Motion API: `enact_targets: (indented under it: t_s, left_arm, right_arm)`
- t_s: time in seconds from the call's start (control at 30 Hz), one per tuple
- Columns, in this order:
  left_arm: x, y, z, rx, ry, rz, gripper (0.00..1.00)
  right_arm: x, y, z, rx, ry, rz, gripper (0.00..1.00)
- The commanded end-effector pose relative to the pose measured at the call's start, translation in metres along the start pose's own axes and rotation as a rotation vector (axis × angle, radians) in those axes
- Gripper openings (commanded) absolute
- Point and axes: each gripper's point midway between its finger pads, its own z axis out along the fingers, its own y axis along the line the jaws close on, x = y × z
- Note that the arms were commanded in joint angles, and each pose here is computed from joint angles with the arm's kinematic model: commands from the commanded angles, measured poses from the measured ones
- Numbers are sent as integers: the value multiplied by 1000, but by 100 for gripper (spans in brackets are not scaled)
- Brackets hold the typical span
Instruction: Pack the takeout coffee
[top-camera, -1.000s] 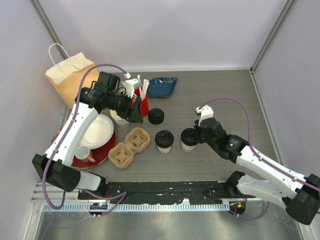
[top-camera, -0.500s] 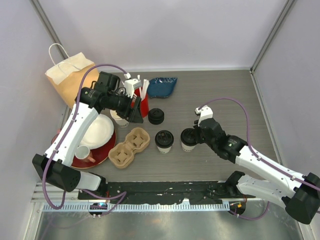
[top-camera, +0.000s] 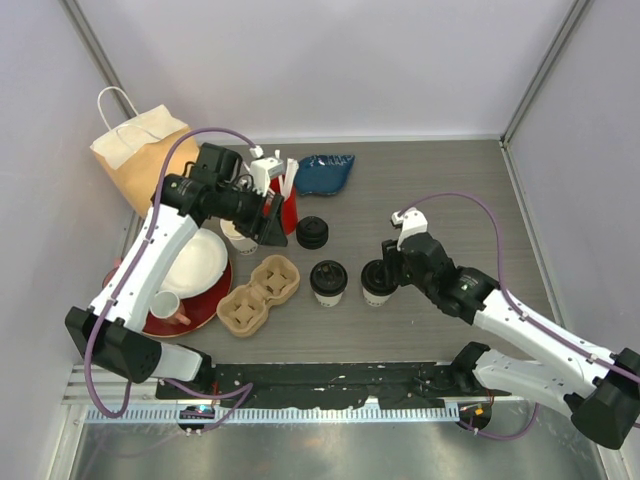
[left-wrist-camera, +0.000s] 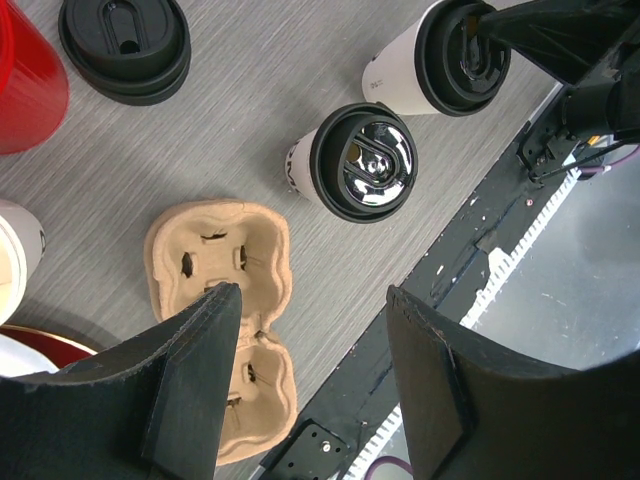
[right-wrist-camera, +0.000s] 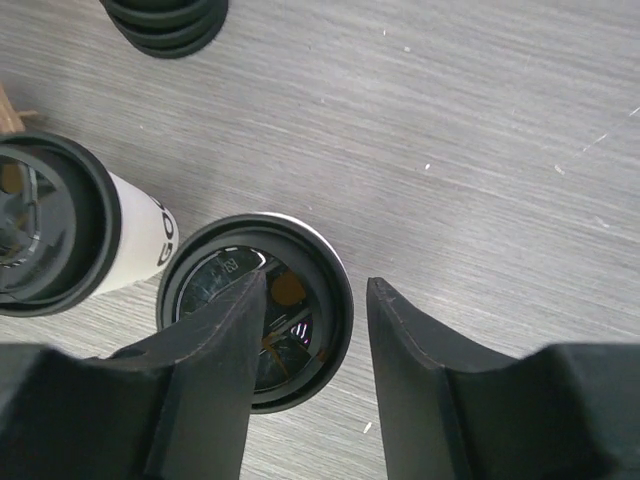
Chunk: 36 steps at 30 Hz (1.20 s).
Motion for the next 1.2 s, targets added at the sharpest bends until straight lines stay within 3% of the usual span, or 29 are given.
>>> enact_targets:
  t_s: [0.0, 0.07, 0.23, 0.3, 0.4, 0.5, 0.7, 1.17]
  left_arm:
    - [-12, -6, -1, -3, -11, 43, 64]
    - [-15, -16, 3, 1, 7, 82, 58]
    - [-22, -65, 40, 88, 103, 200, 54]
    - [-26, -78, 57, 131, 109, 159, 50]
    - [-39, -82, 96, 153, 100, 82, 29]
    - [-45, -87, 131, 184, 140, 36, 23]
    - [-42, -83, 171, 218, 181, -40, 20]
    - [-2, -90, 187, 261, 269, -73, 20]
  right_arm:
    - [-50, 6, -19, -13, -106, 79, 52]
    - [-60, 2, -25, 9, -110, 150, 57]
    - [-49, -27, -21, 72, -18, 352, 56]
    - [-38, -51, -18, 112, 14, 435, 51]
    - [-24, -49, -21, 46, 48, 509, 45]
    - [-10, -49, -25, 44, 81, 540, 42]
    - [15, -29, -27, -62, 159, 607, 34]
    - [26, -12, -24, -158, 193, 633, 30]
